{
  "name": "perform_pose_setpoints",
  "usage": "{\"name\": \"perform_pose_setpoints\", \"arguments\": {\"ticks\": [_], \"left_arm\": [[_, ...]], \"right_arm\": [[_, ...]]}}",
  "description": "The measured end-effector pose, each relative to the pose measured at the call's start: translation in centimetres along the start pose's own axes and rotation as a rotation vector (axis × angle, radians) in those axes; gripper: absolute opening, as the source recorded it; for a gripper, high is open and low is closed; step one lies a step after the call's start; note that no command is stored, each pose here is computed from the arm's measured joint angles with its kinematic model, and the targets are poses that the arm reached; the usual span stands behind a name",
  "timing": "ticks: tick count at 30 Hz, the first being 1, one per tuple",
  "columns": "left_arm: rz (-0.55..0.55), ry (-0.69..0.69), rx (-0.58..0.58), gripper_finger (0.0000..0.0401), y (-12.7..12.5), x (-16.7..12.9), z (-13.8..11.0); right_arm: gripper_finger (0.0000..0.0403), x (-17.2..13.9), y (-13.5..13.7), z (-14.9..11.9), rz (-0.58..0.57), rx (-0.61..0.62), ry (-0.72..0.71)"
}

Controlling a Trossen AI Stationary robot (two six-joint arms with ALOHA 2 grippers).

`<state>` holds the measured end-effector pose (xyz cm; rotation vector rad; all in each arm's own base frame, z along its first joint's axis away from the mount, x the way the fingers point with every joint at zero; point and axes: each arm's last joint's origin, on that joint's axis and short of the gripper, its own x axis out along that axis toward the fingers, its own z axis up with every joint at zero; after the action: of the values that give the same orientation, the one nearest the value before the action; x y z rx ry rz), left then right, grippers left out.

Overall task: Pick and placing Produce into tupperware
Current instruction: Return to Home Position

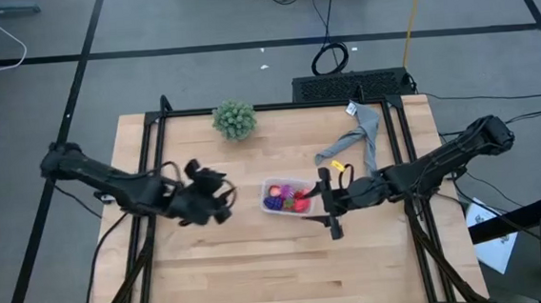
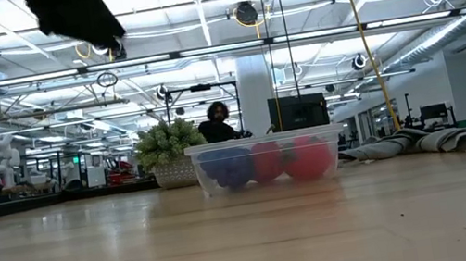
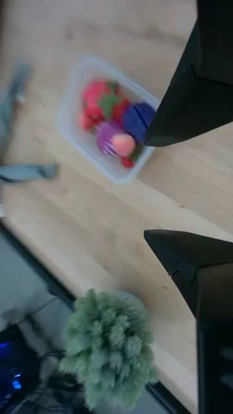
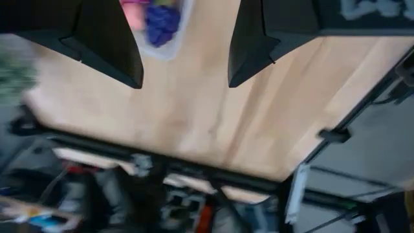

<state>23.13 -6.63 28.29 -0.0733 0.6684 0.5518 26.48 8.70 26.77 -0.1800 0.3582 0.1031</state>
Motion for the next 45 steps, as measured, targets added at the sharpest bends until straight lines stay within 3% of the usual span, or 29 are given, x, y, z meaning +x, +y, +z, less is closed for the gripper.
{"name": "perform_pose_setpoints", "arguments": {"ticks": [5,11,15,22,27,36,42,45], "left_arm": [[-0.039,-0.121,0.009,0.0228,0.6,-4.6,-0.7],[-0.057,-0.221,0.054,0.0228,1.6,-8.7,-2.8],[-0.023,-0.342,-0.010,0.0228,2.7,-9.7,-5.1],[-0.087,-0.357,-0.088,0.0228,1.9,-6.5,-11.3],[-0.128,-0.345,-0.111,0.0228,0.8,-3.6,-13.6],[-0.138,-0.325,-0.116,0.0228,1.9,1.6,-14.2],[-0.071,-0.325,-0.108,0.0228,4.5,3.8,-13.4],[-0.058,-0.372,-0.125,0.0228,5.9,3.5,-12.4]], "right_arm": [[0.0219,-2.4,-1.1,1.3,-0.128,0.020,-0.059],[0.0219,-6.8,-2.1,1.8,-0.112,0.007,-0.048],[0.0219,-9.1,-2.4,1.2,-0.099,0.057,-0.064],[0.0219,-9.8,-2.0,-4.0,-0.086,0.133,-0.183],[0.0219,-9.4,-2.2,-8.1,-0.119,0.193,-0.282],[0.0219,-8.7,-4.4,-12.3,-0.291,0.215,-0.261],[0.0219,-9.0,-6.0,-12.6,-0.396,0.229,-0.268],[0.0219,-9.6,-6.5,-12.2,-0.361,0.234,-0.321]]}}
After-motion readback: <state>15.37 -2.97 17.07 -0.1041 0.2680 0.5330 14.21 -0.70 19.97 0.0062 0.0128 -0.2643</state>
